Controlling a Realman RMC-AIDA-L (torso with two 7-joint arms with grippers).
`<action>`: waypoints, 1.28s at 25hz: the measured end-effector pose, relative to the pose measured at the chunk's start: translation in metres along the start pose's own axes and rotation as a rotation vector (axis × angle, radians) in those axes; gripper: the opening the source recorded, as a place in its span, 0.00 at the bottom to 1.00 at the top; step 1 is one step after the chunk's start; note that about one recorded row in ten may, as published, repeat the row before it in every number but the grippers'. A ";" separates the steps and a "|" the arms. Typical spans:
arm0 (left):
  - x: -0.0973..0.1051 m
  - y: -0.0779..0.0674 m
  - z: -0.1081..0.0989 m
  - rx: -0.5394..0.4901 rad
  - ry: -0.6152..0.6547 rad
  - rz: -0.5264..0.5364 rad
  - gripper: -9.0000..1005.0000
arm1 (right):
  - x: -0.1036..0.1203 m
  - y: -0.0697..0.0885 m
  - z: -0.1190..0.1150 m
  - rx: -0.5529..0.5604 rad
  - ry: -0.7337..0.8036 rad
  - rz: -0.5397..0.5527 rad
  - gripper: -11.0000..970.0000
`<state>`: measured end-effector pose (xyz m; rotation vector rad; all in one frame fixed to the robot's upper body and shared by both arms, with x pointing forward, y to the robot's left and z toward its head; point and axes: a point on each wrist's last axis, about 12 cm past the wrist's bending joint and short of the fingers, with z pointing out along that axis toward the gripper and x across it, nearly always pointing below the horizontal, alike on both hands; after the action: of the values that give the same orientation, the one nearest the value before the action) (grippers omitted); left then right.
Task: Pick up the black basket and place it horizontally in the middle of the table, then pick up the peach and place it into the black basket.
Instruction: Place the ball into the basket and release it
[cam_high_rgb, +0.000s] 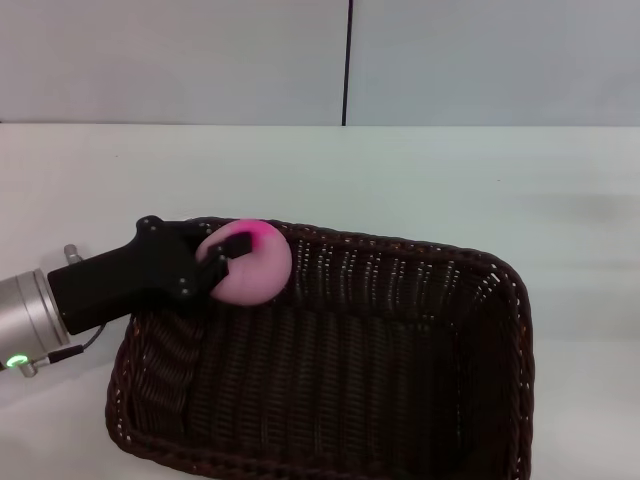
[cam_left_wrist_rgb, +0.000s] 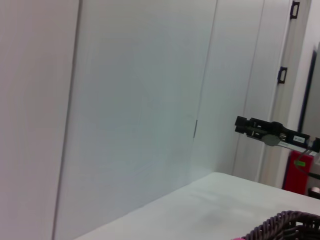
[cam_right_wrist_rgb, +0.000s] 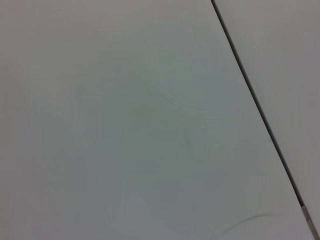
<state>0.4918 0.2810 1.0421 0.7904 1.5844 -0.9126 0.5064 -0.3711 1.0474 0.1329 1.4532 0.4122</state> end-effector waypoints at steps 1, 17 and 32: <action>0.000 0.001 0.000 -0.005 0.000 0.004 0.08 | 0.000 0.000 0.000 0.000 0.000 0.000 0.58; -0.002 0.013 -0.008 -0.107 -0.002 0.025 0.08 | -0.001 0.000 0.001 -0.003 -0.002 -0.004 0.58; -0.006 0.020 -0.019 -0.210 -0.078 0.016 0.14 | 0.000 -0.001 -0.001 0.003 0.001 -0.002 0.58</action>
<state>0.5011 0.3069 1.0476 0.6123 1.5732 -0.7423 0.5053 -0.3718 1.0468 0.1333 1.4550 0.4086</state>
